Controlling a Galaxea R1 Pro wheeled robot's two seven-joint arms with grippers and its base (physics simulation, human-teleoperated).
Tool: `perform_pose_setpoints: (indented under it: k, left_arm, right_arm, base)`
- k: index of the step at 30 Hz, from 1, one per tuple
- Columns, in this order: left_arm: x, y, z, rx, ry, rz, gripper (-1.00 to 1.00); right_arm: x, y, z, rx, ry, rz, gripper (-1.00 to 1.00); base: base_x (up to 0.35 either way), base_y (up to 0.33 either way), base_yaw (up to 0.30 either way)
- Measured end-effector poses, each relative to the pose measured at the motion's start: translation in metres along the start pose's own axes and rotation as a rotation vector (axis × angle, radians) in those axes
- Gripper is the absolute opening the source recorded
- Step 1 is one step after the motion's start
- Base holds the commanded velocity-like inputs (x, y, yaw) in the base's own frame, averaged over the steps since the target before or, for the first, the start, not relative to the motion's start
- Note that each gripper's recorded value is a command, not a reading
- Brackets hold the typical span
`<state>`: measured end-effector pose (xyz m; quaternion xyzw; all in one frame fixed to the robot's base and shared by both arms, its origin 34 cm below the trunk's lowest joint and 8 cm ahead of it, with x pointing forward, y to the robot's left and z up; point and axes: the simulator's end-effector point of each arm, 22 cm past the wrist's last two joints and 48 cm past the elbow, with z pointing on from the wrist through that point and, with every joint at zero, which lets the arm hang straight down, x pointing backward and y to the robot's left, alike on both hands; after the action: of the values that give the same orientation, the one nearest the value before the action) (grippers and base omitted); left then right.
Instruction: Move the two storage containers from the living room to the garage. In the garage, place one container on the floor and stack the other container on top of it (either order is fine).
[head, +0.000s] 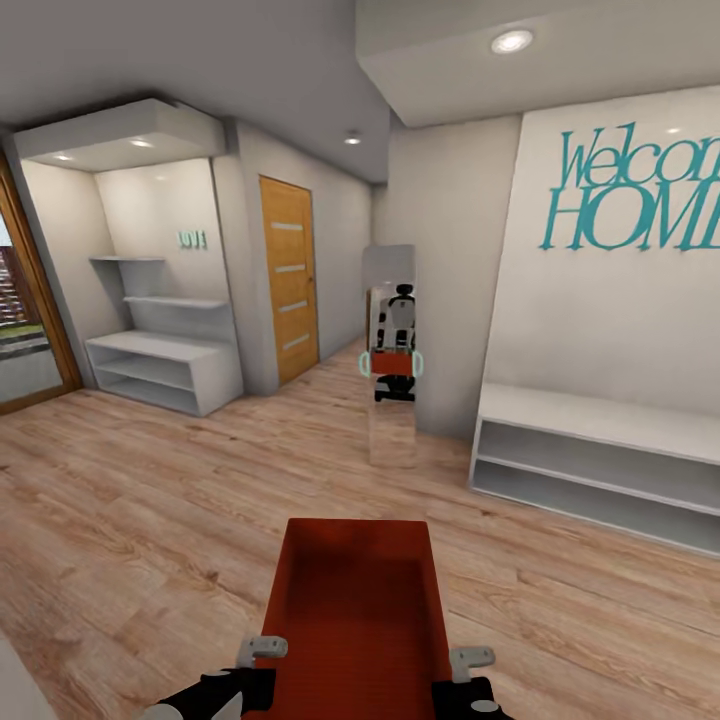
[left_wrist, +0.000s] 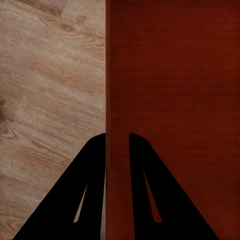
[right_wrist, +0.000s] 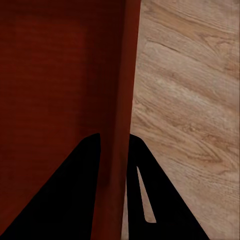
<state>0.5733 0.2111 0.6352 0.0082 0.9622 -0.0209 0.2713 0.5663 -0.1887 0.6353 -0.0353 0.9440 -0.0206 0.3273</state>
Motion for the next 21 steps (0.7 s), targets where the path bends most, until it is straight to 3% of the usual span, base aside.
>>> perform_pose_setpoints:
  k: [4,21]
  left_arm:
    - [0.0006,0.0001,0.0002,0.0,0.001,0.0,-1.0]
    - [0.0038,0.0002,0.002,0.0,0.009,0.0,-1.0]
  right_arm:
    - [0.0004,0.0001,0.0001,0.0,0.001,-0.001,-1.0]
    - [0.004,0.0005,0.0015,-0.001,0.009,0.0,-1.0]
  base:
    - [0.324,0.0,0.122]
    - [0.324,0.0,0.253]
